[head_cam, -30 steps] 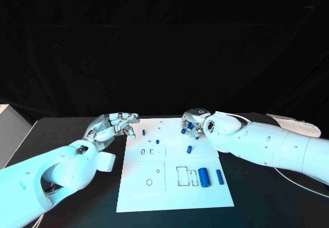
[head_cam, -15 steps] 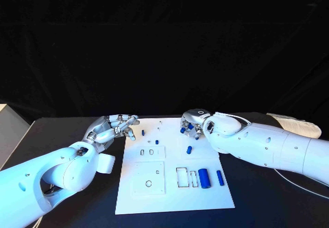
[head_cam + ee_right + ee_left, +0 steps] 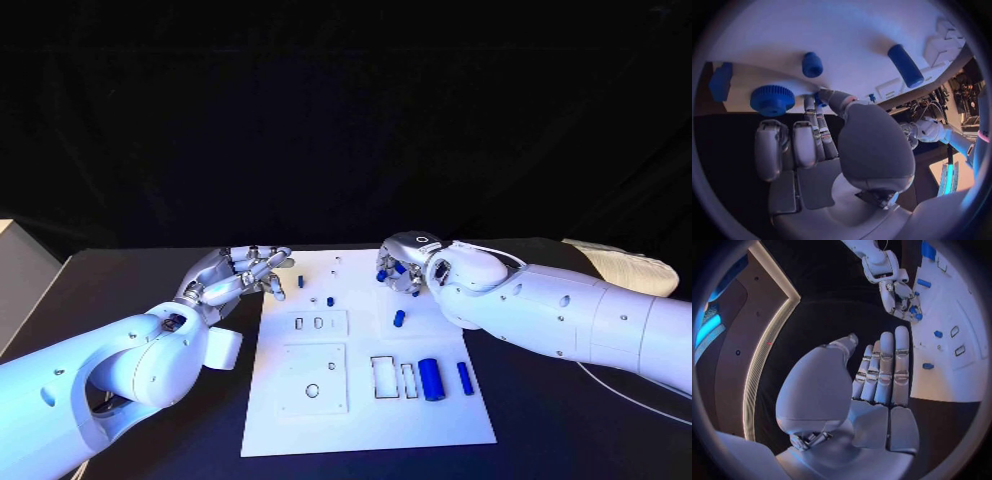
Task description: Assemble the parts on the task board
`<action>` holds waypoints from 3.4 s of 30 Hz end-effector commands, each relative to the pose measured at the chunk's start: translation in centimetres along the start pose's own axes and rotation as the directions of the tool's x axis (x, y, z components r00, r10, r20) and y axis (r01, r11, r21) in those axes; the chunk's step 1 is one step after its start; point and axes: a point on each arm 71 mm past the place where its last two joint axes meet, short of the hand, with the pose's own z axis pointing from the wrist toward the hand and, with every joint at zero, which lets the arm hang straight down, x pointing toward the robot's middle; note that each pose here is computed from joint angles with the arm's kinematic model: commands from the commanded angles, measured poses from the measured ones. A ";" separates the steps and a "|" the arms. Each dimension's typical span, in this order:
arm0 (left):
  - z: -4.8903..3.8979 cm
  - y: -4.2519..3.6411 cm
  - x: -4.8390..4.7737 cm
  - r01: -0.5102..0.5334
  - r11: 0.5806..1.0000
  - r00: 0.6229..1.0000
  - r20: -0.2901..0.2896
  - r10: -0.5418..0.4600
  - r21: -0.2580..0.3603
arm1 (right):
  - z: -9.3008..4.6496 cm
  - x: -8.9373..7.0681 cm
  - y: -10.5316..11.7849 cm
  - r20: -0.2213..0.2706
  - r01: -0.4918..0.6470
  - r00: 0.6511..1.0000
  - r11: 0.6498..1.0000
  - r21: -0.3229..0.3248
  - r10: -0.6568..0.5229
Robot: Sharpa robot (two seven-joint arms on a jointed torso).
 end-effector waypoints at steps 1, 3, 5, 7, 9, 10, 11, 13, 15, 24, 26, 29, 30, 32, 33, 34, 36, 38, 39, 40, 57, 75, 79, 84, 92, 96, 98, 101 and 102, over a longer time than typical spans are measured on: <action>0.03 -0.06 0.15 0.002 1.000 1.000 -0.019 -0.002 0.003 | -0.1 0.2 0.3 0.013 -0.005 1.000 1.000 0.005 0.005; 0.03 -0.05 0.10 0.002 1.000 1.000 -0.018 -0.002 0.002 | -0.1 0.1 0.4 0.022 -0.012 1.000 1.000 0.009 0.012; 0.03 -0.04 0.08 0.001 1.000 1.000 -0.017 -0.001 0.002 | -0.2 0.1 0.4 0.029 -0.020 0.999 1.000 0.013 0.020; 0.03 -0.04 0.05 0.001 1.000 1.000 -0.017 -0.001 0.001 | -0.2 0.0 0.5 0.038 -0.028 0.999 0.999 0.017 0.028; 0.03 -0.03 0.04 0.001 1.000 1.000 -0.017 -0.001 0.000 | -0.2 -0.1 0.6 0.049 -0.037 0.998 0.999 0.020 0.036; 0.03 -0.02 0.03 0.001 1.000 1.000 -0.017 -0.001 0.000 | -0.2 -0.2 0.7 0.054 -0.042 0.998 0.999 0.021 0.040; 0.02 -0.02 0.02 0.001 1.000 1.000 -0.016 -0.001 -0.001 | -0.1 -0.3 0.7 0.060 -0.045 0.997 0.999 0.022 0.044; 0.02 -0.02 -0.01 0.000 1.000 1.000 -0.016 0.000 -0.001 | -0.1 -0.4 0.9 0.073 -0.053 0.996 0.998 0.024 0.051; 0.01 -0.02 -0.04 0.000 1.000 1.000 -0.015 0.000 -0.001 | -0.1 -0.6 1.1 0.085 -0.059 0.995 0.998 0.025 0.057; -0.02 -0.01 -0.22 -0.003 1.000 1.000 -0.011 0.003 -0.003 | 0.7 -1.3 1.9 0.151 -0.075 0.986 0.996 0.045 0.067; -0.03 -0.02 -0.24 -0.004 1.000 1.000 -0.011 0.004 -0.003 | 0.9 -1.4 2.1 0.159 -0.075 0.985 0.996 0.047 0.067; -0.05 -0.03 -0.27 -0.005 1.000 1.000 -0.010 0.005 -0.003 | 1.2 -1.6 2.5 0.172 -0.076 0.983 0.996 0.046 0.067; -0.05 -0.03 -0.28 -0.005 1.000 1.000 -0.010 0.005 -0.003 | 1.3 -1.7 2.7 0.174 -0.076 0.982 0.996 0.045 0.067; -0.05 -0.03 -0.27 -0.005 1.000 1.000 -0.010 0.005 -0.003 | 1.5 -1.7 3.0 0.178 -0.076 0.982 0.996 0.041 0.067; -0.05 -0.03 -0.26 -0.005 1.000 1.000 -0.010 0.005 -0.003 | 1.6 -1.8 3.1 0.180 -0.075 0.981 0.996 0.040 0.067; -0.05 -0.04 -0.25 -0.006 1.000 1.000 -0.011 0.006 -0.003 | 1.7 -1.8 3.3 0.182 -0.075 0.981 0.996 0.039 0.066; -0.05 -0.04 -0.22 -0.006 1.000 1.000 -0.012 0.006 -0.002 | 1.9 -1.9 3.5 0.187 -0.072 0.980 0.997 0.037 0.064; -0.04 -0.04 -0.19 -0.006 1.000 1.000 -0.013 0.006 -0.002 | 2.2 -2.0 3.7 0.192 -0.070 0.979 0.997 0.038 0.061; -0.04 -0.04 -0.18 -0.006 1.000 1.000 -0.014 0.006 -0.002 | 2.3 -2.0 3.7 0.194 -0.069 0.979 0.997 0.038 0.060; -0.04 -0.04 -0.16 -0.006 1.000 1.000 -0.014 0.006 -0.002 | 2.4 -2.1 3.8 0.196 -0.068 0.979 0.997 0.038 0.059; 0.08 0.01 0.08 -0.008 1.000 1.000 -0.023 0.007 -0.003 | 3.5 -2.4 5.0 0.218 -0.065 0.974 0.997 0.029 0.057; 0.12 0.04 0.25 -0.008 1.000 1.000 -0.030 0.007 -0.006 | 4.2 -2.4 5.6 0.213 -0.063 0.975 0.998 0.026 0.056; 0.12 0.04 0.30 -0.007 1.000 0.999 -0.032 0.007 -0.006 | 4.3 -2.3 5.7 0.210 -0.062 0.976 0.998 0.026 0.055; 0.13 0.04 0.34 -0.007 1.000 0.999 -0.034 0.007 -0.007 | 4.4 -2.3 5.8 0.206 -0.062 0.977 0.998 0.026 0.055; 0.15 0.05 0.39 -0.007 1.000 0.999 -0.036 0.007 -0.007 | 4.5 -2.2 5.8 0.202 -0.062 0.978 0.998 0.027 0.055; 0.16 0.04 0.43 -0.007 1.000 0.999 -0.037 0.007 -0.007 | 4.7 -2.1 5.9 0.198 -0.061 0.979 0.998 0.029 0.054; 0.16 0.04 0.46 -0.007 1.000 0.999 -0.038 0.006 -0.007 | 4.7 -2.1 5.9 0.195 -0.061 0.979 0.998 0.029 0.054; 0.18 0.05 0.48 -0.007 1.000 0.999 -0.039 0.007 -0.008 | 4.8 -2.0 6.1 0.192 -0.061 0.980 0.998 0.027 0.054; 0.18 0.05 0.49 -0.007 1.000 0.999 -0.039 0.007 -0.008 | 4.8 -2.0 6.1 0.191 -0.061 0.980 0.998 0.026 0.055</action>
